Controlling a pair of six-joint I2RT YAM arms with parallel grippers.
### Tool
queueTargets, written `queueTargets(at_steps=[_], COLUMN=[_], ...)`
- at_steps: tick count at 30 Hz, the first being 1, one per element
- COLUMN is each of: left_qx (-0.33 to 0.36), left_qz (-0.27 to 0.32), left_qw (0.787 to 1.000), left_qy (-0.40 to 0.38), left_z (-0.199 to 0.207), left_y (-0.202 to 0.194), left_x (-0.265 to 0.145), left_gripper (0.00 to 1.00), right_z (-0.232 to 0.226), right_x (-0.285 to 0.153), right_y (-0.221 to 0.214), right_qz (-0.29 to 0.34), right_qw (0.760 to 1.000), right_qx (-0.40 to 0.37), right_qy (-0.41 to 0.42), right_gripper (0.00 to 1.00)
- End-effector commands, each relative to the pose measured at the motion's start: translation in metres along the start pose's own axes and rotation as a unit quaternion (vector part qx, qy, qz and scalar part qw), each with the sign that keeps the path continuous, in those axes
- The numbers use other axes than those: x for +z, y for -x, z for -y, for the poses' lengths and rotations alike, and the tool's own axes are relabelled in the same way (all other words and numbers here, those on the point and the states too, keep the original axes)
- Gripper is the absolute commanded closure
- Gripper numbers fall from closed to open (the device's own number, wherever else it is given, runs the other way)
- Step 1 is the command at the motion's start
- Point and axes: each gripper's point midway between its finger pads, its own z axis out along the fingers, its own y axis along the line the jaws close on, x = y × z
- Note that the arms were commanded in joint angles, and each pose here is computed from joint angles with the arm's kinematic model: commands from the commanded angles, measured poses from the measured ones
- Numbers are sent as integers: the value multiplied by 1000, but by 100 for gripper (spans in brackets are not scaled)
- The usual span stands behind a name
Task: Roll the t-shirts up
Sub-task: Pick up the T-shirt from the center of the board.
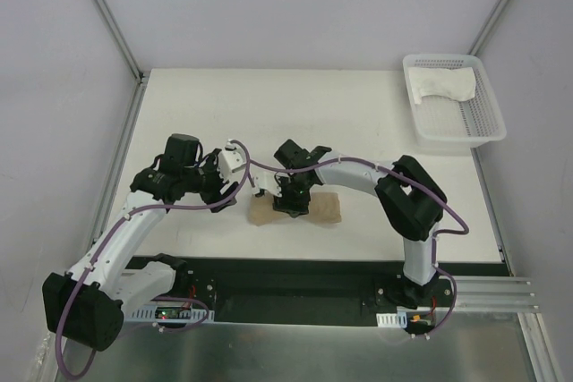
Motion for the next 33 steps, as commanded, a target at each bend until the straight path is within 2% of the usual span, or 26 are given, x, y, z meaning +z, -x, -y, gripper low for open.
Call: queueTargets(at_steps=[1, 4, 5, 7, 11, 14, 15, 19, 22, 24, 25, 26, 28, 29, 31, 33], left_qx=[9, 13, 15, 22, 38, 45, 46, 59, 63, 60, 60, 58, 59, 57, 55, 53], left_qz=[5, 6, 7, 8, 13, 23, 24, 36, 37, 35, 36, 34, 30, 25, 17, 4], left_qw=[1000, 1000, 1000, 999, 998, 998, 998, 997, 996, 997, 996, 997, 997, 997, 997, 998], left_qy=[18, 21, 24, 28, 38, 38, 36, 44, 48, 47, 47, 47, 46, 46, 45, 44], left_z=[-12, -14, -16, -18, -25, -29, -30, -37, -41, -42, -42, -43, -44, -45, -47, -49], left_y=[9, 10, 12, 13, 22, 34, 36, 50, 53, 53, 54, 54, 52, 50, 46, 40], left_x=[-4, -2, -3, -4, -7, -10, -9, -12, -11, -10, -11, -10, -8, -6, -3, 1], left_gripper=[30, 30, 30, 30, 30, 30, 30, 30, 30, 30, 30, 30, 30, 30, 30, 30], right_z=[-36, -39, -39, -37, -22, -2, 10, 37, 80, 99, 107, 123, 146, 159, 180, 196], right_x=[29, 31, 30, 25, -7, -54, -71, -152, -226, -252, -275, -301, -327, -351, -368, -387], right_y=[-39, -40, -39, -38, -35, -32, -27, -43, -83, -105, -132, -139, -185, -193, -239, -264], right_qz=[-71, -76, -77, -82, -97, -81, -69, -55, -53, -59, -73, -77, -98, -105, -120, -134], right_qw=[996, 995, 994, 994, 992, 993, 991, 989, 987, 986, 985, 979, 974, 966, 959, 947], right_qx=[-22, -27, -35, -37, -66, -85, -114, -130, -108, -96, -80, -80, -55, -56, -28, -31], right_qy=[58, 61, 63, 61, 49, 17, 2, -35, -104, -124, -137, -170, -195, -229, -254, -289], right_gripper=[45, 62, 74, 88, 99, 99, 99, 99, 99, 99, 99, 99, 99, 99, 99, 99])
